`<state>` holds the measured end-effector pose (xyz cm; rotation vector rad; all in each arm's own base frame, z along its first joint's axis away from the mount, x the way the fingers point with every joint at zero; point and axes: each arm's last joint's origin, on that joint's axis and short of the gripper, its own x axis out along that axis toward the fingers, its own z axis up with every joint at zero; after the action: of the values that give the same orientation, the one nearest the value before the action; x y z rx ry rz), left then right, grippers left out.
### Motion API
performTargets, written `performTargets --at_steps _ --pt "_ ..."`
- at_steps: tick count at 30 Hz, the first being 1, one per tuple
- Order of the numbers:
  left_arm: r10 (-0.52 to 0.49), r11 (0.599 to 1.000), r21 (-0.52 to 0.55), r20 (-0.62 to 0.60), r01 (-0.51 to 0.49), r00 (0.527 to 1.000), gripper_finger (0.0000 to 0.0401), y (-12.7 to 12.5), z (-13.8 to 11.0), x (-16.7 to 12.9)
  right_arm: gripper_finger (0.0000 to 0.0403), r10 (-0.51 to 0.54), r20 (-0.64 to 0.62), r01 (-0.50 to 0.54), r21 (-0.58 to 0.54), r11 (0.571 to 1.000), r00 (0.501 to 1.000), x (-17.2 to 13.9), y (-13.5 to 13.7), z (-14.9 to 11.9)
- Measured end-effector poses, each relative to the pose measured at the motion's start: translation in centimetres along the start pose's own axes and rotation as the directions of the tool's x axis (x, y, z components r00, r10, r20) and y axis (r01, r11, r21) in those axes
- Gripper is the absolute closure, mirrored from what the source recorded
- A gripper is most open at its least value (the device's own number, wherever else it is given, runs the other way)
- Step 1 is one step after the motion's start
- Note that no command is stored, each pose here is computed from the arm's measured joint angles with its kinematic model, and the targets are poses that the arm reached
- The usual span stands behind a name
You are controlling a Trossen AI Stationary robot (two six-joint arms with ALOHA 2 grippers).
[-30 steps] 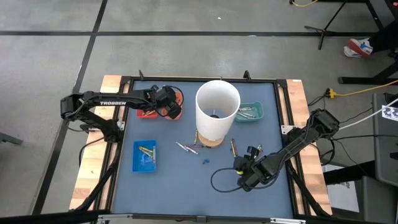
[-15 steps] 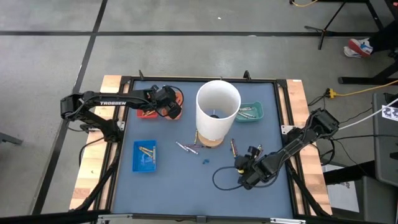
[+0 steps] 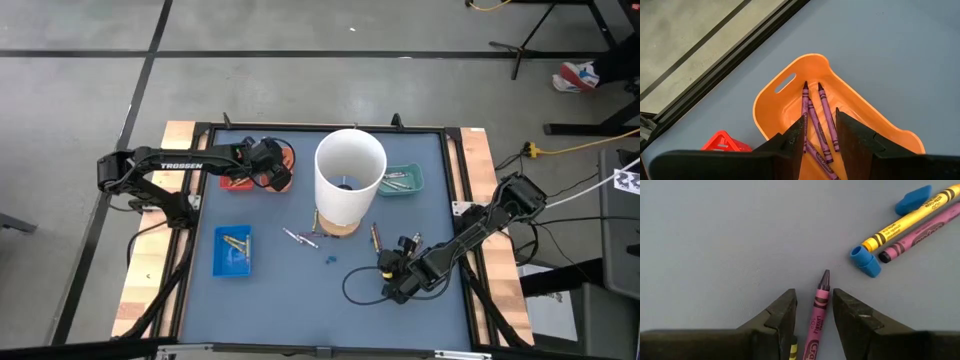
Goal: Sort crayons
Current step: Put the violet crayon into the blue bin
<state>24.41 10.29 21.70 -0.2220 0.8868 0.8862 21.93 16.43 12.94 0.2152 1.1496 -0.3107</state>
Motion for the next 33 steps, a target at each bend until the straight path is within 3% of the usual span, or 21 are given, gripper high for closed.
performTargets --at_steps 4,18,27,33 --pt "0.0 1.0 0.0 0.0 0.0 1.0 0.0305 0.0 0.0 0.0 0.0278 0.002 -0.002 -0.002 0.0 1.0 1.0 0.01 0.0 -0.01" --pt "0.0 1.0 0.001 0.0 0.0 1.0 0.0305 -0.01 0.0 0.0 0.0375 -0.008 0.019 0.008 -0.031 0.999 1.0 0.04 0.02 0.05" --pt "-0.009 0.997 -0.073 -0.002 0.009 1.0 0.0305 -0.04 -0.01 -0.01 0.0386 0.0 0.049 0.003 -0.06 0.998 0.999 0.11 0.16 0.18" --pt "-0.132 0.989 -0.076 -0.024 0.129 0.991 0.0305 -0.45 0.04 -0.04 0.0387 0.013 0.065 -0.008 -0.075 0.997 0.998 -0.01 0.48 0.5"
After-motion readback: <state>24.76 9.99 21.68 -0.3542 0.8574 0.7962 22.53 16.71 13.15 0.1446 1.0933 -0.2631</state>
